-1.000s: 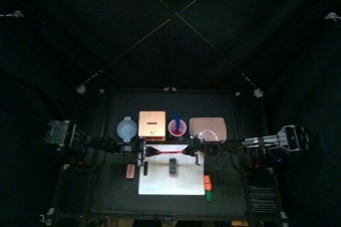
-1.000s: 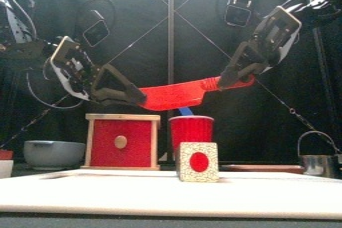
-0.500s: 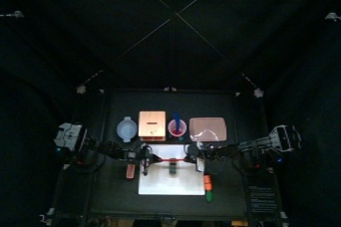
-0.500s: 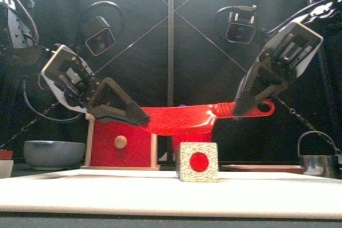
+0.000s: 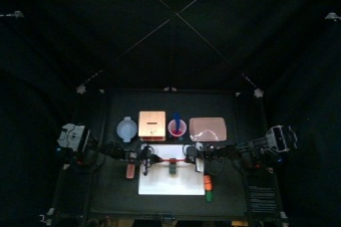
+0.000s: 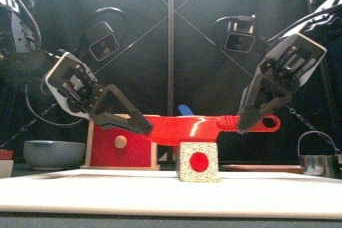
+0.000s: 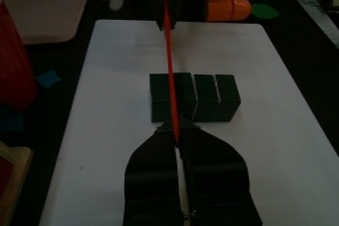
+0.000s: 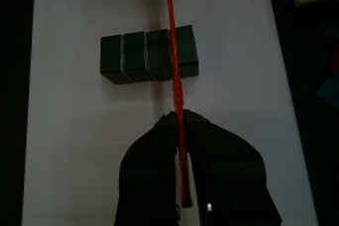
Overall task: Cut the sushi into 4 pieces with the knife
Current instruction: Cut the sushi into 4 pieces
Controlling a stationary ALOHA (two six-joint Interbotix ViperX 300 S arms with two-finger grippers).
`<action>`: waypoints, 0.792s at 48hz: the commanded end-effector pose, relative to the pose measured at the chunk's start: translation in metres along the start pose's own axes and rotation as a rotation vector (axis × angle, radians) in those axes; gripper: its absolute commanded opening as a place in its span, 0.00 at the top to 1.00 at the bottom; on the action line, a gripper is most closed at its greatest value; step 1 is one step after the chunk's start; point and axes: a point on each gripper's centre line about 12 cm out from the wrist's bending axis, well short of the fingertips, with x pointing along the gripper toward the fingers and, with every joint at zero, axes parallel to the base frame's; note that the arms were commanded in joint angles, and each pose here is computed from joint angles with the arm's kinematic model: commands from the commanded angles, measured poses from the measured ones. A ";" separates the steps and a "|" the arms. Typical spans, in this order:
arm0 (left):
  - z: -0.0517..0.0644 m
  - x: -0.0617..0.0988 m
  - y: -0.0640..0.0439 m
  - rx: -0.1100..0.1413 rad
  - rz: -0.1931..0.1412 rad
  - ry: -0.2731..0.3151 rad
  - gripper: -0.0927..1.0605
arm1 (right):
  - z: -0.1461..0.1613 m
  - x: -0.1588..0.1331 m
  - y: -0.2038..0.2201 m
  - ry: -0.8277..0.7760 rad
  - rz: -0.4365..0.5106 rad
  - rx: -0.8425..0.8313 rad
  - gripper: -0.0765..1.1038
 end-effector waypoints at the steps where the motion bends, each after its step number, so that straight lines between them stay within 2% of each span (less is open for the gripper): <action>1: 0.012 0.007 0.002 -0.005 0.008 -0.046 0.86 | 0.012 -0.001 0.002 -0.036 0.007 0.006 0.92; 8: 0.001 0.010 0.003 -0.011 0.016 -0.010 0.86 | 0.011 0.002 0.003 -0.027 0.008 0.025 0.92; 17: -0.028 0.020 0.009 -0.038 0.066 0.074 0.86 | -0.005 0.021 -0.003 0.044 -0.011 0.051 0.92; 21: -0.035 0.023 0.012 -0.048 0.082 0.097 0.86 | -0.007 0.025 -0.003 0.058 -0.016 0.051 0.92; 28: -0.033 0.024 0.014 -0.053 0.090 0.103 0.86 | -0.005 0.019 -0.014 0.080 -0.060 0.061 0.92; 34: -0.026 0.023 0.027 -0.059 0.120 0.083 0.86 | -0.003 0.013 -0.030 0.093 -0.109 0.067 0.92; 38: -0.020 0.022 0.032 -0.042 0.125 0.068 0.86 | 0.003 0.007 -0.033 0.075 -0.117 0.054 0.92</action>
